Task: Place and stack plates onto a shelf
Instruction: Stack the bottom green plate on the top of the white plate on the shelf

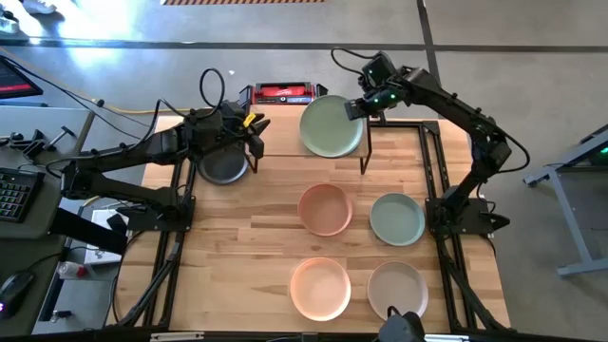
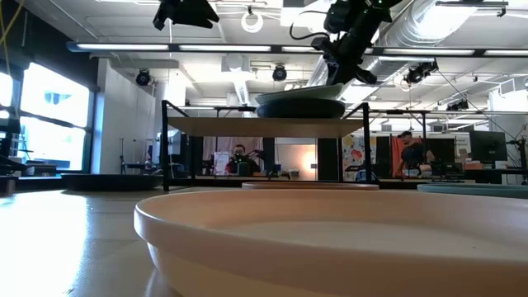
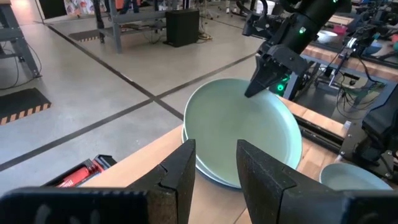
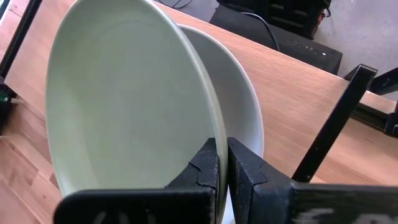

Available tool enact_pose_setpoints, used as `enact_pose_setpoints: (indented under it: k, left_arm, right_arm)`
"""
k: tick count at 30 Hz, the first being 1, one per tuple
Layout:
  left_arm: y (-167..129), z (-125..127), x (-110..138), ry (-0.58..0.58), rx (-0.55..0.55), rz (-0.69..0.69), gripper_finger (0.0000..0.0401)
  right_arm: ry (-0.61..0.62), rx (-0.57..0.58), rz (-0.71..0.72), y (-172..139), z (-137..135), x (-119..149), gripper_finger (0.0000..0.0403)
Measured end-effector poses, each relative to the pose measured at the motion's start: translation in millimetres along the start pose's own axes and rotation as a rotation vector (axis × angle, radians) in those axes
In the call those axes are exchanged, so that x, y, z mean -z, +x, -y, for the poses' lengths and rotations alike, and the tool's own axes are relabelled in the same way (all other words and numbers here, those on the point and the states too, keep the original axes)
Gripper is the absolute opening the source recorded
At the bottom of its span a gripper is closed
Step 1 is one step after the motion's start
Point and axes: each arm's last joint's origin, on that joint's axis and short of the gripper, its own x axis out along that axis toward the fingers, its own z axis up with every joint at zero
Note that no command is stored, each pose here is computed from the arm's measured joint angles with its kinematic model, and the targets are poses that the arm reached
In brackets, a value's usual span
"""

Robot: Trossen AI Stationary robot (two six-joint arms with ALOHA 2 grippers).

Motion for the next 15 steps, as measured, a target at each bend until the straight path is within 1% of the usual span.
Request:
enact_pose_setpoints:
  k: [6,9,15]
  left_arm:
    - [0.0,0.0,0.0,0.0,0.0,0.0,0.0103]
    - [0.0,0.0,0.0,0.0,0.0,0.0,0.0103]
    - [0.0,0.0,-0.1,0.0,0.0,0.001,0.0103]
  right_arm:
    - [-0.002,0.019,0.008,0.0,0.4,-0.2,0.0]
    - [-0.001,0.048,0.012,0.0,1.5,0.2,0.0]
    - [-0.006,0.048,0.01,0.2,0.5,0.8,0.0]
